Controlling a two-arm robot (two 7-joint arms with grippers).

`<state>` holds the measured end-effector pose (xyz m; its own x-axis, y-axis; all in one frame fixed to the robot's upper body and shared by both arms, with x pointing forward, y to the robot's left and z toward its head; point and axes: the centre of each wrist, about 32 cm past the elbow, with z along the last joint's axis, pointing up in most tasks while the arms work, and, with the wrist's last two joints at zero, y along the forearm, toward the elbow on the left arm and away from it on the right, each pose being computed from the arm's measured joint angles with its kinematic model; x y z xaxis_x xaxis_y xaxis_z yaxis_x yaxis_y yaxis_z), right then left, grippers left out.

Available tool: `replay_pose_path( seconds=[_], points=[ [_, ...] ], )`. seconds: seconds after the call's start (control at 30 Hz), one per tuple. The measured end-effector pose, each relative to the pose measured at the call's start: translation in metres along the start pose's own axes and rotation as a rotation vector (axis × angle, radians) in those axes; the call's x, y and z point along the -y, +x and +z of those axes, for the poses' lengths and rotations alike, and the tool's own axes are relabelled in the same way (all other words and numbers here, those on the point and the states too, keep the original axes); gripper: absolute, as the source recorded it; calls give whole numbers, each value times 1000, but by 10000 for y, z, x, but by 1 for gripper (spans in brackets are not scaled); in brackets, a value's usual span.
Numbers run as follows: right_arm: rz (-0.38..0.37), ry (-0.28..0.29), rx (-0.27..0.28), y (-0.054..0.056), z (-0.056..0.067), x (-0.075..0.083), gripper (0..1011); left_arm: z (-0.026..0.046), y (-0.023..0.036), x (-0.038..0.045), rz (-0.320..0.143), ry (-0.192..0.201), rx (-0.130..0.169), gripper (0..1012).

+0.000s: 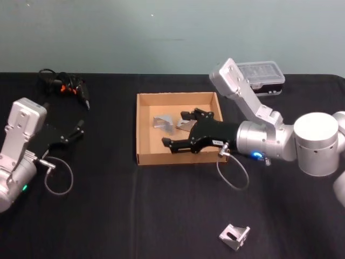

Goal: Use one hand to pick up the angle iron from the table and place it into the box.

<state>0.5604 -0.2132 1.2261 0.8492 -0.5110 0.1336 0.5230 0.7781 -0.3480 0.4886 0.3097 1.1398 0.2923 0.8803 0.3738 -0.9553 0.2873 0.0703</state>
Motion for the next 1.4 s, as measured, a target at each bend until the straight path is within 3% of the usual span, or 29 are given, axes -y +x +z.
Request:
replay_pose_path(
  seconds=[0.23, 0.63, 0.97, 1.4],
  points=[
    [21, -11, -5, -95, -37, 110, 1002, 0, 0, 0, 0, 0, 0, 1000],
    [55, -8, -17, -226, -202, 249, 1003, 0, 0, 0, 0, 0, 0, 1000],
    [-48, 49, -2, -396, -344, 298, 1002, 0, 0, 0, 0, 0, 0, 1000],
    [-128, 60, -9, -577, -409, 432, 1002, 0, 0, 0, 0, 0, 0, 1000]
  ],
)
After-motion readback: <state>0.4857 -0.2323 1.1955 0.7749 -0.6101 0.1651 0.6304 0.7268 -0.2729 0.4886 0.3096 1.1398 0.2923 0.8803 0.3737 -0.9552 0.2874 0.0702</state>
